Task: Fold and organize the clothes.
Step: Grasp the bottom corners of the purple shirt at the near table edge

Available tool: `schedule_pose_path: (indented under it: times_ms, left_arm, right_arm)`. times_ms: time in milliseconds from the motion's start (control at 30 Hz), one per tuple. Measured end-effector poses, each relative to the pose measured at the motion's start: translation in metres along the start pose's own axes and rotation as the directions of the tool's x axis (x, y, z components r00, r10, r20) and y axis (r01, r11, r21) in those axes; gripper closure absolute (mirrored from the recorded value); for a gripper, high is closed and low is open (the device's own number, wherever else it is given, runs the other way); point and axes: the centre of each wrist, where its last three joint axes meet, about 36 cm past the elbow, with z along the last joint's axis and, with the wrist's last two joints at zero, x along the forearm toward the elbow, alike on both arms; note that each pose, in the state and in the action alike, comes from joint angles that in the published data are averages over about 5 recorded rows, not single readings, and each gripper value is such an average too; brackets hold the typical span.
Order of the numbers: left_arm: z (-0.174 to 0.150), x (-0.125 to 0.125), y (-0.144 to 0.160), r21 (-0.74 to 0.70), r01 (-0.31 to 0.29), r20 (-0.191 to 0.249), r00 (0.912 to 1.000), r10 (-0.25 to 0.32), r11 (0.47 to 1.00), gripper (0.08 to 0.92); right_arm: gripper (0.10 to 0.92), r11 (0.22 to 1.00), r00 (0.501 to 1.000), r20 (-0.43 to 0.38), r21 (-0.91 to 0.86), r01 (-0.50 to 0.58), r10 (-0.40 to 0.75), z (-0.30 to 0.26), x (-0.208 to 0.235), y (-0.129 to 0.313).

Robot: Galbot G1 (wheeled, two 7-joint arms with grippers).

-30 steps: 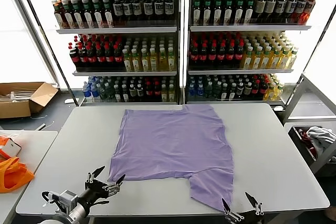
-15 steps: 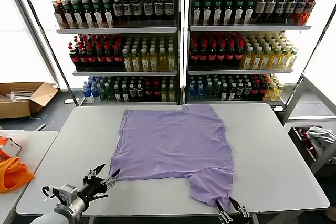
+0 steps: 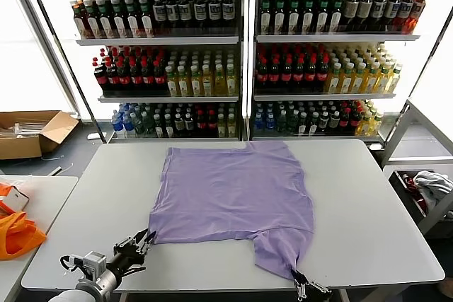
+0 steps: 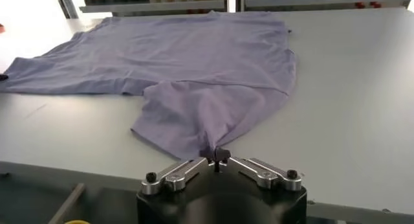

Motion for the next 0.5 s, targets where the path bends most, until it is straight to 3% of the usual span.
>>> schedule_pose_path:
  times_ms: [233,500]
  left_arm:
    - [0.0054,-0.0009,-0.0034,0.006,0.001,-0.006,1.0000,0.000,1.000,0.676]
    - [0.0093,0.0017,-0.0081,0.001,-0.010,-0.009,0.9999,0.010,1.000,0.854]
  right_arm:
    - [0.916,1.000,1.000,0.003,-0.003,0.003,-0.003,-0.0001,0.0006,-0.0010]
    - [0.916,1.000,1.000,0.014,-0.002,0.010,-0.010,0.0003,0.0035,-0.0021]
